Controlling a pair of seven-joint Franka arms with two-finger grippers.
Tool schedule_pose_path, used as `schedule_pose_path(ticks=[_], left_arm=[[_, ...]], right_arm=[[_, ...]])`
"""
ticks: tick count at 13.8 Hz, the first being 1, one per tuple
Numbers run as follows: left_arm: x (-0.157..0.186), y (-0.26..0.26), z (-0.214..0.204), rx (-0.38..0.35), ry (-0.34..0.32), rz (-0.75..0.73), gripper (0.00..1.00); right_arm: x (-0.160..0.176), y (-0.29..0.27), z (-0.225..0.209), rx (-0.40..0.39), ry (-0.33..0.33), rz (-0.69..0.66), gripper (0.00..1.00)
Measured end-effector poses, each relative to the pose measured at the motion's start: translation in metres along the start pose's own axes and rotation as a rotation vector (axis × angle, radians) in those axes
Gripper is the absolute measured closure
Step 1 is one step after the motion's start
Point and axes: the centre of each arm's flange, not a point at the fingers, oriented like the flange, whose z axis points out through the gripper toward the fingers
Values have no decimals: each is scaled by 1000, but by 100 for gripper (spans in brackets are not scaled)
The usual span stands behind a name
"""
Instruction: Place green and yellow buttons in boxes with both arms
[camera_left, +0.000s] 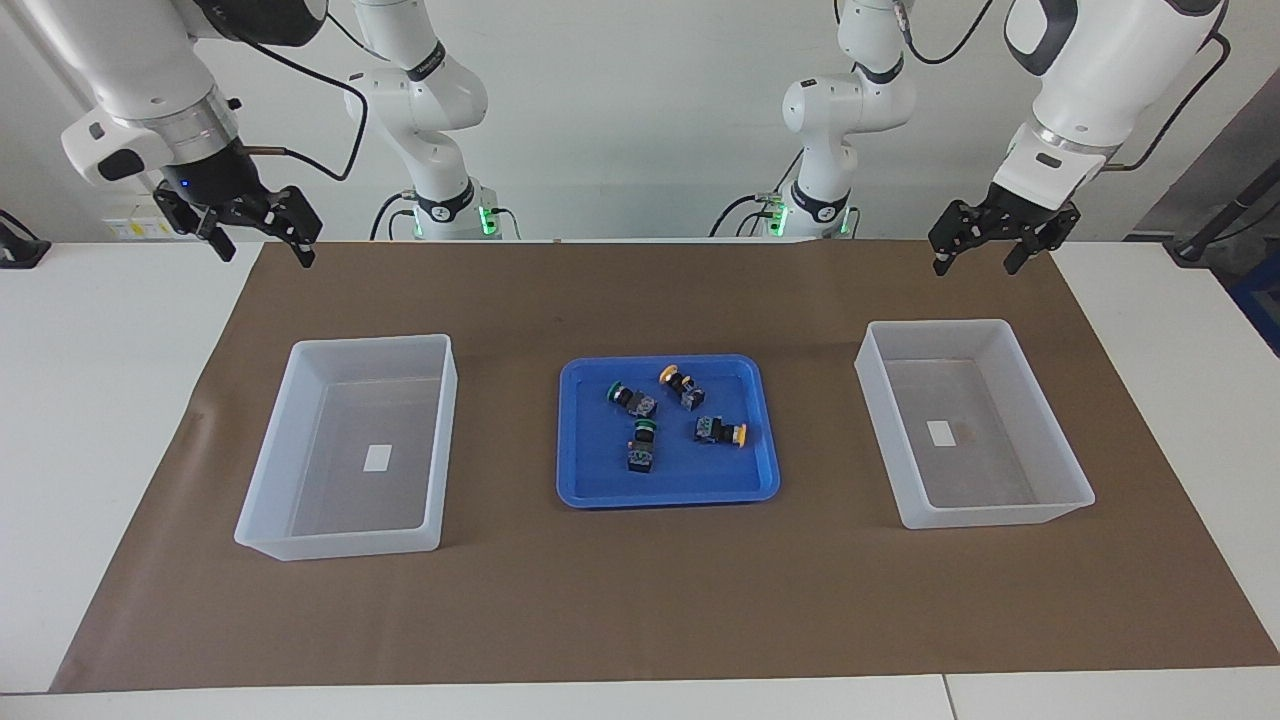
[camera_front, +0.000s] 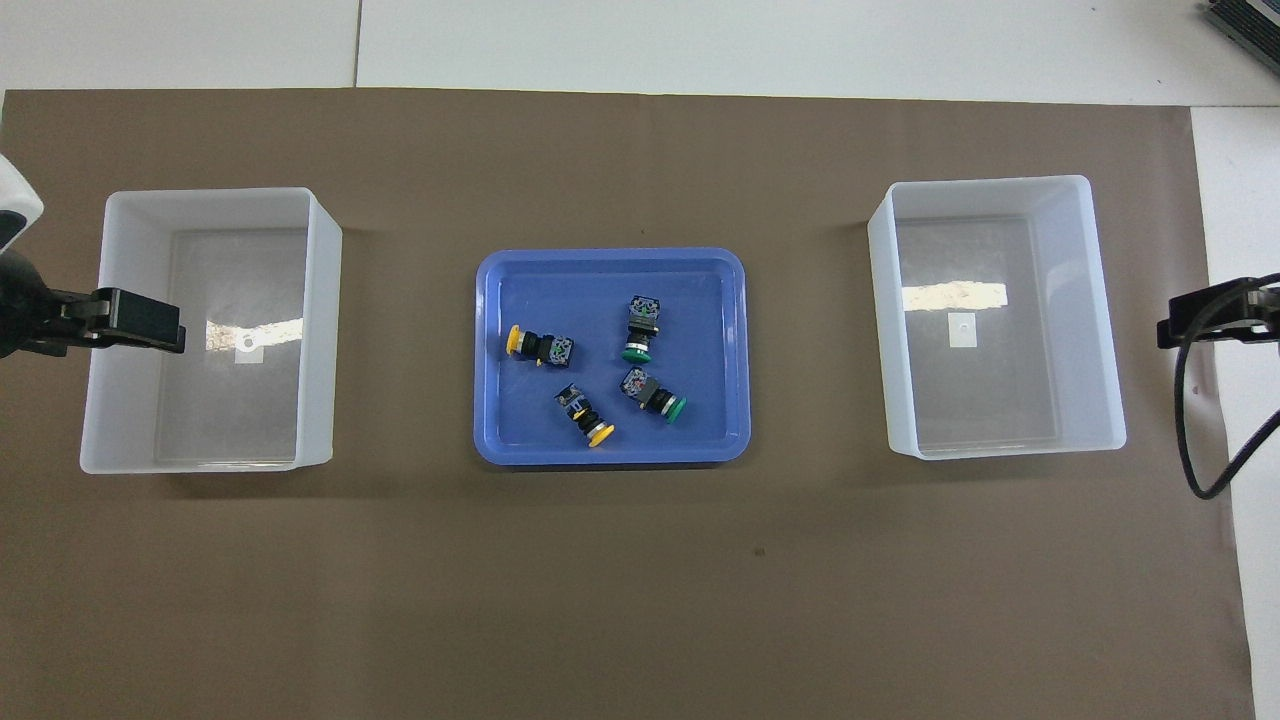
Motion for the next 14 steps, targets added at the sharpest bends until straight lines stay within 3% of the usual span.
schedule_pose_path(ticks=[7, 10, 14], left_arm=[[2, 9, 8, 0, 6, 15, 0], [3, 59, 34, -4, 29, -15, 0], [-6, 134, 79, -39, 66, -216, 0]], right_arm=[[-3, -11, 3, -13, -12, -22, 0], [-3, -12, 2, -14, -12, -25, 0], [-3, -14, 3, -14, -12, -27, 0]])
